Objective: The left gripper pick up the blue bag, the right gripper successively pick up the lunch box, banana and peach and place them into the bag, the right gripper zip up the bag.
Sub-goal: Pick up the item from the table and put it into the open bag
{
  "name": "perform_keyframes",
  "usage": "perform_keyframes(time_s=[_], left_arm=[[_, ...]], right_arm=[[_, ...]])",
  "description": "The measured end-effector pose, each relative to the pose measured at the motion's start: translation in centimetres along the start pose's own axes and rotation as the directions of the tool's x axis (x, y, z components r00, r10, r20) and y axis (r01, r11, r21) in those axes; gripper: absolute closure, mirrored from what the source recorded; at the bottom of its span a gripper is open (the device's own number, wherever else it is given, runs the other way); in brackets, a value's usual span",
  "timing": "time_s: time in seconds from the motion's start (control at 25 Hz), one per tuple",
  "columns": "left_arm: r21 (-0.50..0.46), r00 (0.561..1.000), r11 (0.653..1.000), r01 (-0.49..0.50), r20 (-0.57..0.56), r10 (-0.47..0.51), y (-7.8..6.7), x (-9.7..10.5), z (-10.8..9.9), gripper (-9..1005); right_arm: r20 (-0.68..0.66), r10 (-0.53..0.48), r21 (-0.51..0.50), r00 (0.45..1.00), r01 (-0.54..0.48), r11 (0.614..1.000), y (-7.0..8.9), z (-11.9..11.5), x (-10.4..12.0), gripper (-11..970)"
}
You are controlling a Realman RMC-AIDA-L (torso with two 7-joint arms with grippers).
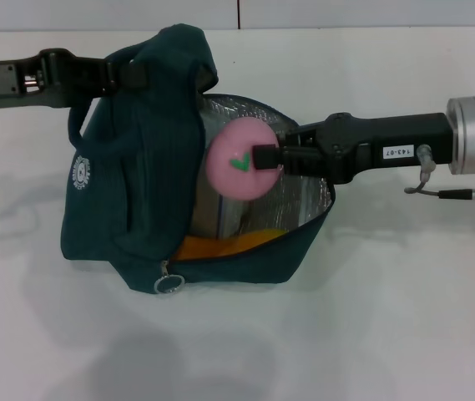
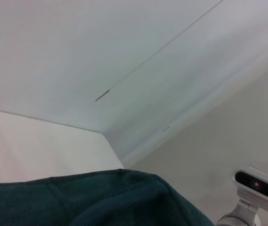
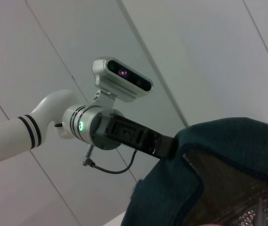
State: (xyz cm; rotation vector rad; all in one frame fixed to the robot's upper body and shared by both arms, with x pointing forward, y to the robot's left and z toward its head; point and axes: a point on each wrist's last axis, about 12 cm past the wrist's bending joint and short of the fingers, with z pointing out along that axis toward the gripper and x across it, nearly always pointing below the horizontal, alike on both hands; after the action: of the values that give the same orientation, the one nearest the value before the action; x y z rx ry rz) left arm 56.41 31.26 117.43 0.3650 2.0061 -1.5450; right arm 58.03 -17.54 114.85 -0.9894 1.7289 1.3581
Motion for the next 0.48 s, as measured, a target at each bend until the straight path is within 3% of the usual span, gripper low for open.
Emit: perform_keyframes(time_s=[0.2, 0.4, 0.48], left_arm=[[-0.002, 1.000, 1.000, 0.000, -0.002, 0.000, 0.01, 0.01, -0.02, 962], [-0.004, 1.000, 1.000, 0.001, -0.003, -0.001, 0.04, 0.01, -0.04, 962], [-0.005, 1.000, 1.000, 0.000, -0.003, 0.000, 0.04, 0.00, -0.04, 962]], right_arm=[[0.001, -0.003, 0.003, 1.000, 0.003, 1.000, -0.06, 0.14, -0.18, 780], [0.001, -0.009, 0.004, 1.000, 0.009, 1.000, -0.06, 0.11, -0.33, 612], [0.008, -0.011, 0.005, 1.000, 0.011, 1.000, -0.06, -0.03, -0.45, 591]])
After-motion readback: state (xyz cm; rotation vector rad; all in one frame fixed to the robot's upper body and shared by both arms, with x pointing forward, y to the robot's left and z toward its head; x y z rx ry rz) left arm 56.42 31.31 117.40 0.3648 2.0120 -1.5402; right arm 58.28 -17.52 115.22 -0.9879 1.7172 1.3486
